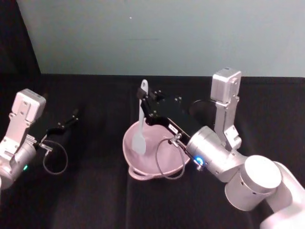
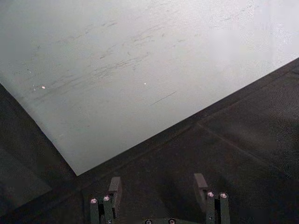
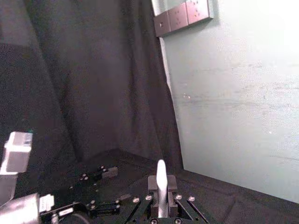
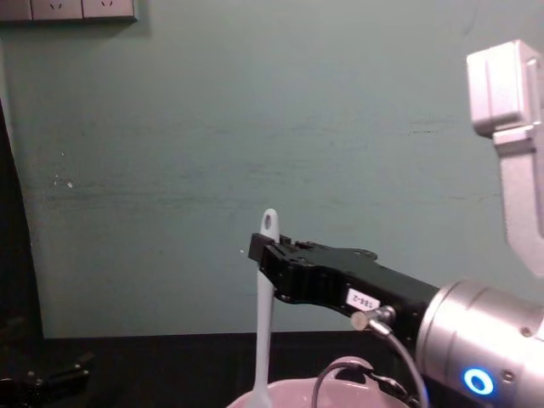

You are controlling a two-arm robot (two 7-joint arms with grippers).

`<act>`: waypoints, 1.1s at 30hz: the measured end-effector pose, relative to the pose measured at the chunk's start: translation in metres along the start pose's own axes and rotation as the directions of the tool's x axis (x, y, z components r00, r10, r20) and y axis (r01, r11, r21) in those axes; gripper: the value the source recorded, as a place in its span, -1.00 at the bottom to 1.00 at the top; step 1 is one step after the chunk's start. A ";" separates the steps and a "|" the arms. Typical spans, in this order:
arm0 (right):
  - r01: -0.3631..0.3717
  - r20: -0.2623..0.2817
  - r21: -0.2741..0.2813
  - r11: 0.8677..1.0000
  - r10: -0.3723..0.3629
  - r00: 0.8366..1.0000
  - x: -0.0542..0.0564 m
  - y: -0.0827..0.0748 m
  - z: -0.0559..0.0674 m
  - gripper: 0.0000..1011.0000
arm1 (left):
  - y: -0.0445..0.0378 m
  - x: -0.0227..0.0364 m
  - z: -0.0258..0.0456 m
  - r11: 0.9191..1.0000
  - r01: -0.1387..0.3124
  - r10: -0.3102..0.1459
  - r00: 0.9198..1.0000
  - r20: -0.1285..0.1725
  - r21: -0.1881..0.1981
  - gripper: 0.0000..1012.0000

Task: Use the one hand to pick up the spoon and stir the clear water in the bowl.

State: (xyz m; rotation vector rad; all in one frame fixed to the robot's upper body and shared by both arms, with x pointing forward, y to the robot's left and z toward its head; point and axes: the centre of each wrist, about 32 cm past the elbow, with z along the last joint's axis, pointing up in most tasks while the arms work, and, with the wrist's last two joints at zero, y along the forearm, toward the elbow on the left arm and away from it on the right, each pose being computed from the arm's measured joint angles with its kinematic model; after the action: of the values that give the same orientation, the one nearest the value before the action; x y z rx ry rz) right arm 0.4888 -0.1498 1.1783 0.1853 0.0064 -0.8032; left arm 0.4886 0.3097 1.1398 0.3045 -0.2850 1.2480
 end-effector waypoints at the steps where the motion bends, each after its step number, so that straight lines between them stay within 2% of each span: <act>1: 0.003 -0.007 0.000 1.000 -0.003 1.000 0.002 0.004 -0.002 -0.78 | 0.0000 0.0000 0.0000 1.000 0.000 0.000 1.000 0.000 0.000 1.00; 5: 0.020 -0.016 0.003 1.000 -0.020 1.000 0.009 0.014 -0.006 -0.78 | 0.0000 0.0000 0.0000 1.000 0.000 0.000 1.000 0.000 0.000 1.00; 10: 0.073 -0.012 0.008 0.997 -0.072 0.997 0.024 0.019 -0.007 -0.78 | 0.0000 0.0000 0.0000 1.000 0.000 0.000 1.000 0.000 0.000 1.00; 11: 0.073 -0.012 0.008 0.997 -0.072 0.997 0.024 0.019 -0.007 -0.78 | 0.0000 0.0000 0.0000 1.000 0.000 0.000 1.000 0.000 0.000 1.00; 14: 0.116 0.007 0.006 0.993 -0.116 0.993 0.036 0.015 -0.006 -0.78 | 0.0000 0.0000 0.0000 1.000 0.000 0.000 1.000 0.000 0.000 1.00; 21: 0.180 0.048 0.009 0.984 -0.180 0.982 0.052 -0.001 0.001 -0.78 | 0.0000 0.0000 0.0000 1.000 0.000 0.000 1.000 0.000 0.000 1.00; 26: 0.189 0.062 0.006 0.982 -0.189 0.980 0.053 -0.011 0.004 -0.78 | 0.0000 0.0000 0.0000 1.000 0.000 0.000 1.000 0.000 0.000 1.00; 29: 0.184 0.064 0.001 0.983 -0.184 0.981 0.050 -0.015 0.004 -0.78 | 0.0000 0.0000 0.0000 1.000 0.000 0.000 1.000 0.000 0.000 1.00; 31: 0.174 0.063 -0.003 0.985 -0.174 0.983 0.046 -0.016 0.003 -0.78 | 0.0000 0.0000 0.0000 1.000 0.000 0.000 1.000 0.000 0.000 1.00; 33: 0.148 0.057 -0.010 0.989 -0.147 0.988 0.037 -0.017 0.001 -0.78 | 0.0000 0.0000 0.0000 1.000 0.000 0.000 1.000 0.000 0.000 1.00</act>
State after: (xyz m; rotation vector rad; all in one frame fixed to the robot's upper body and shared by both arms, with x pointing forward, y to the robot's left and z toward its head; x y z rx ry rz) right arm 0.5020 -0.1882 1.1738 0.1498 -0.0268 -0.9555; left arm 0.4886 0.3097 1.1398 0.3045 -0.2851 1.2479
